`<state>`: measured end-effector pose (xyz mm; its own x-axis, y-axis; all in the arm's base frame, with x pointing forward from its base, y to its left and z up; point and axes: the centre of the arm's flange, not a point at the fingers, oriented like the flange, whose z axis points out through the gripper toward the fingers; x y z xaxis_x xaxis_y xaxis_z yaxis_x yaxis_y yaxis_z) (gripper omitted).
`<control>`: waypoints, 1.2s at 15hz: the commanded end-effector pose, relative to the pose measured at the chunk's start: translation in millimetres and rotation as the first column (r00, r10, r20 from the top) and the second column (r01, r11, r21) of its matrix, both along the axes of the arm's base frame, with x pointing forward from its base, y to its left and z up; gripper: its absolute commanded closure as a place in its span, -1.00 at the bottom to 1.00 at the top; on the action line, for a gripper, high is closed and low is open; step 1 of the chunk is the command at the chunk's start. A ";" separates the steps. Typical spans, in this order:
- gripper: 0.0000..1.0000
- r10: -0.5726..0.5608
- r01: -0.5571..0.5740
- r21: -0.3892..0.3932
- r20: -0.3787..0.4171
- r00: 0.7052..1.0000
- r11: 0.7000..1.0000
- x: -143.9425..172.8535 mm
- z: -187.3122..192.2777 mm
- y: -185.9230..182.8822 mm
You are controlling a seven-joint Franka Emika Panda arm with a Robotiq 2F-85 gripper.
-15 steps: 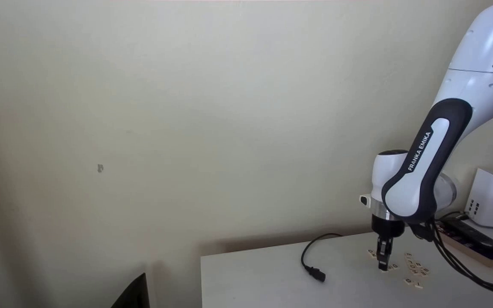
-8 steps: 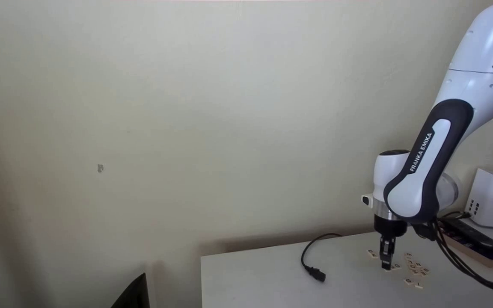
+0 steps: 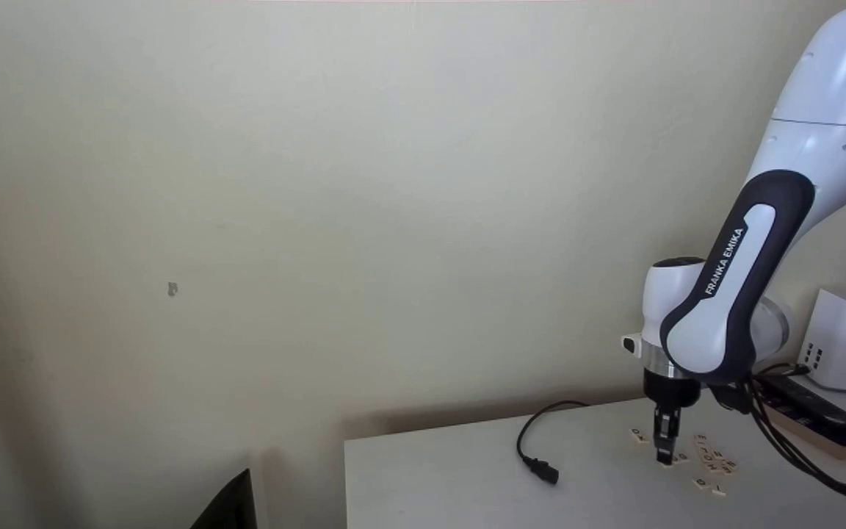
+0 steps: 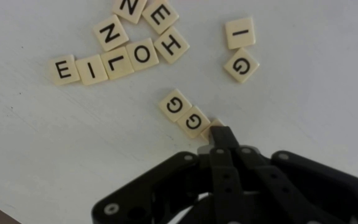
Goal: Align 3 letters in a straight line
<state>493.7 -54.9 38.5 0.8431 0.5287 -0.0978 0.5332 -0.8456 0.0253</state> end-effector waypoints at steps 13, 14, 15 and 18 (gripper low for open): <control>1.00 -0.118 0.116 0.026 0.078 0.990 0.993 -25.3 36.8 -9.6; 1.00 -0.156 0.153 0.035 0.081 0.985 0.988 -27.3 37.8 -11.5; 1.00 -0.204 0.200 0.049 0.087 0.975 0.978 -29.9 39.0 -13.6; 1.00 -0.331 0.322 0.087 0.111 0.937 0.943 -35.3 42.0 -21.9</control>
<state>472.4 -73.0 68.7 0.9412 0.3378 -0.0053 0.3377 -0.9406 0.0353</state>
